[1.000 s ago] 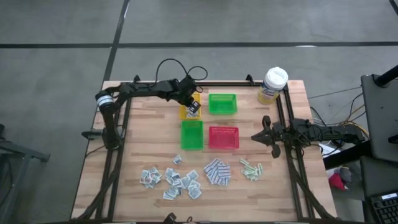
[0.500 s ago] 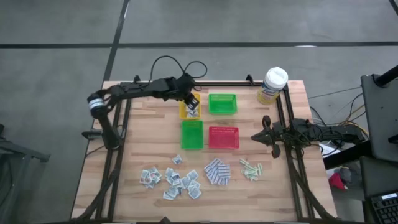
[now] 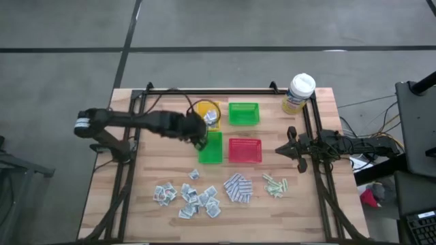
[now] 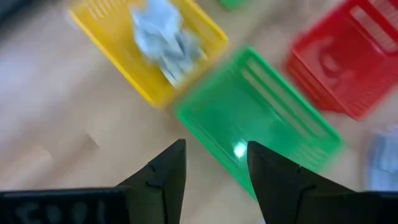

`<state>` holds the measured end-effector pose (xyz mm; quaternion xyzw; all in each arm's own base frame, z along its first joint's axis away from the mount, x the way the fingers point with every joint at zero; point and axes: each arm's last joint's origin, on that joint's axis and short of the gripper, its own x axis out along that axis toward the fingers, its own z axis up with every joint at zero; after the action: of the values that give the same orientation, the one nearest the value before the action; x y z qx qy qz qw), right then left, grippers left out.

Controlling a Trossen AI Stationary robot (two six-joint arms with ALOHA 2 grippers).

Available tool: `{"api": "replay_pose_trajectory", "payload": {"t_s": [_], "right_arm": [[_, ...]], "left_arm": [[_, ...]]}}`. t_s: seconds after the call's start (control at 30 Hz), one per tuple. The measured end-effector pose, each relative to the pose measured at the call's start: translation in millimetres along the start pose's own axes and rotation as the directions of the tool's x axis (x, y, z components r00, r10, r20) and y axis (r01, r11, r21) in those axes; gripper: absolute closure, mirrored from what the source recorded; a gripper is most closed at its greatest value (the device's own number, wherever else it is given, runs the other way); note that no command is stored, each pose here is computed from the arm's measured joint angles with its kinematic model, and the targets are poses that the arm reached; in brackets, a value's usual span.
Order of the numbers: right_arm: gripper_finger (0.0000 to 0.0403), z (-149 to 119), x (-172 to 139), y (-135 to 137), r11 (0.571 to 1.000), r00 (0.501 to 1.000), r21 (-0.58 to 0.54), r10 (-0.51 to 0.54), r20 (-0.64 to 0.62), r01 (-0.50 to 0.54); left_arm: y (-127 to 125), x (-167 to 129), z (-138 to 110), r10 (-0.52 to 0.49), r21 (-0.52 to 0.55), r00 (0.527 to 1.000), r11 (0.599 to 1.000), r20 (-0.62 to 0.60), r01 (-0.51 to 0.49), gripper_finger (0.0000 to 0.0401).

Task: Pick & Place First Aid Supplies
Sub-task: Put the blue alcohol pad into the yellow bin

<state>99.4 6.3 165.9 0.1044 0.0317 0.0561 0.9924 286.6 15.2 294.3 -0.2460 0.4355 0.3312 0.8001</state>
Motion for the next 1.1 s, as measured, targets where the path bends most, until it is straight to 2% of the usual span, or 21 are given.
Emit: {"api": "replay_pose_trajectory", "payload": {"t_s": [0.13,0.23,0.43,0.57,0.8,0.93,1.1], "right_arm": [[0.0374,0,0,0,1.0,1.0,0.0,0.0,0.001,0.0],[0.0374,0,0,0,1.0,1.0,0.0,0.0,0.0,0.0],[0.0374,0,0,0,1.0,1.0,0.0,0.0,0.001,0.0],[0.0374,0,0,0,1.0,1.0,0.0,0.0,0.001,0.0],[0.0374,0,0,0,1.0,1.0,0.0,0.0,0.001,0.0],[0.0374,0,0,0,1.0,1.0,0.0,0.0,0.001,0.0],[0.0374,0,0,0,1.0,1.0,0.0,0.0,0.001,0.0]], "left_arm": [[-14,0,-25,-0.119,-0.1,0.981,0.99,-0.151,0.104,0.0238],[-24,-2,-43,-0.182,-0.129,0.95,0.98,-0.253,0.153,0.0238],[-42,-8,-67,-0.221,-0.111,0.924,0.974,-0.311,0.196,0.0238],[-51,-7,-77,-0.22,-0.075,0.922,0.976,-0.318,0.207,0.0238],[-57,7,-85,-0.139,0.087,0.949,0.982,-0.282,0.17,0.0238],[-52,18,-94,-0.094,0.112,0.951,0.985,-0.296,0.132,0.0238],[-46,34,-108,-0.087,0.123,0.949,0.984,-0.301,0.129,0.0238]]}}
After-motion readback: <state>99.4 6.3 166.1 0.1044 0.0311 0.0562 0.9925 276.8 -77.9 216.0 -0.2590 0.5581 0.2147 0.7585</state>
